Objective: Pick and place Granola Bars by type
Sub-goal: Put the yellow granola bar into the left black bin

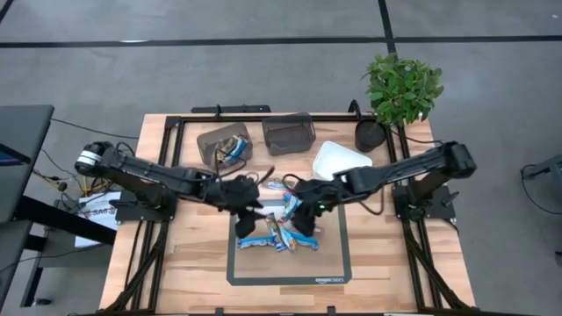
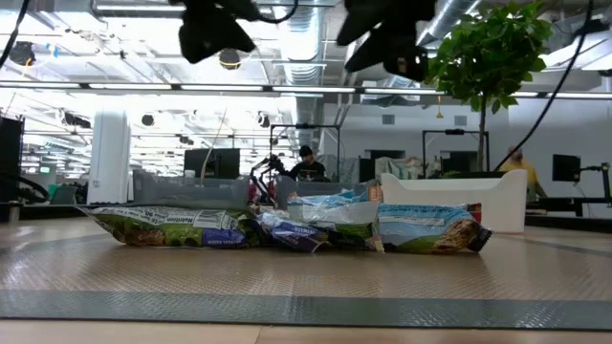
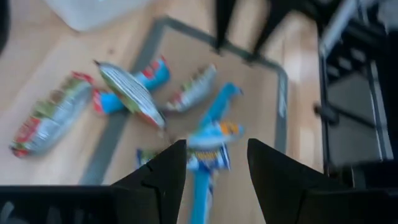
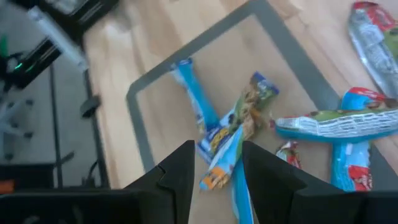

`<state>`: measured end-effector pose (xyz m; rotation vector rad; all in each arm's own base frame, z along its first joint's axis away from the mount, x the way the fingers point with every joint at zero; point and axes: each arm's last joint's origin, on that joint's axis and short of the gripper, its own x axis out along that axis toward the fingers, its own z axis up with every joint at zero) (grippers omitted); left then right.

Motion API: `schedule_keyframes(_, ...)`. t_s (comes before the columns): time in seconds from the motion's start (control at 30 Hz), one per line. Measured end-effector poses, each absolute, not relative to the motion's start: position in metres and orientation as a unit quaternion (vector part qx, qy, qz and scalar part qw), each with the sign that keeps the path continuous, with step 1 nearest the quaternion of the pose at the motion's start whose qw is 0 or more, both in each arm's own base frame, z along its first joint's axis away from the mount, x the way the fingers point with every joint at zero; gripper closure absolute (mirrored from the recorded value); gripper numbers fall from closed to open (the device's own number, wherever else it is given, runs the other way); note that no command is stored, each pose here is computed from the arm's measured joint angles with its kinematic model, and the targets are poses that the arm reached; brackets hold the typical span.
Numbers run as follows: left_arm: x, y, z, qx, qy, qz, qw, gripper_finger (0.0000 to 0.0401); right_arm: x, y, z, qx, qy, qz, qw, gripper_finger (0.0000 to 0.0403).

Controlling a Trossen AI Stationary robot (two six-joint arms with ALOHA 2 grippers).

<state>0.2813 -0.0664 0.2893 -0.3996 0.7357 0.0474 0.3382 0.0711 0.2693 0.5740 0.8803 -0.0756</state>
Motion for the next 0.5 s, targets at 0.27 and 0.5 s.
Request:
schedule_keyframes(0.27, 0.252, -0.094, 0.292, -0.132, 0.369, -0.016, 0.92, 0.0239, 0.373, 0.082, 0.234, 0.312, 0.471, -0.097, 0.819, 0.0278)
schedule_keyframes(0.5, 0.208, -0.093, 0.296, -0.156, 0.303, -0.034, 0.939, 0.0239, 0.383, 0.087, 0.209, 0.314, 0.503, -0.133, 0.794, 0.0278)
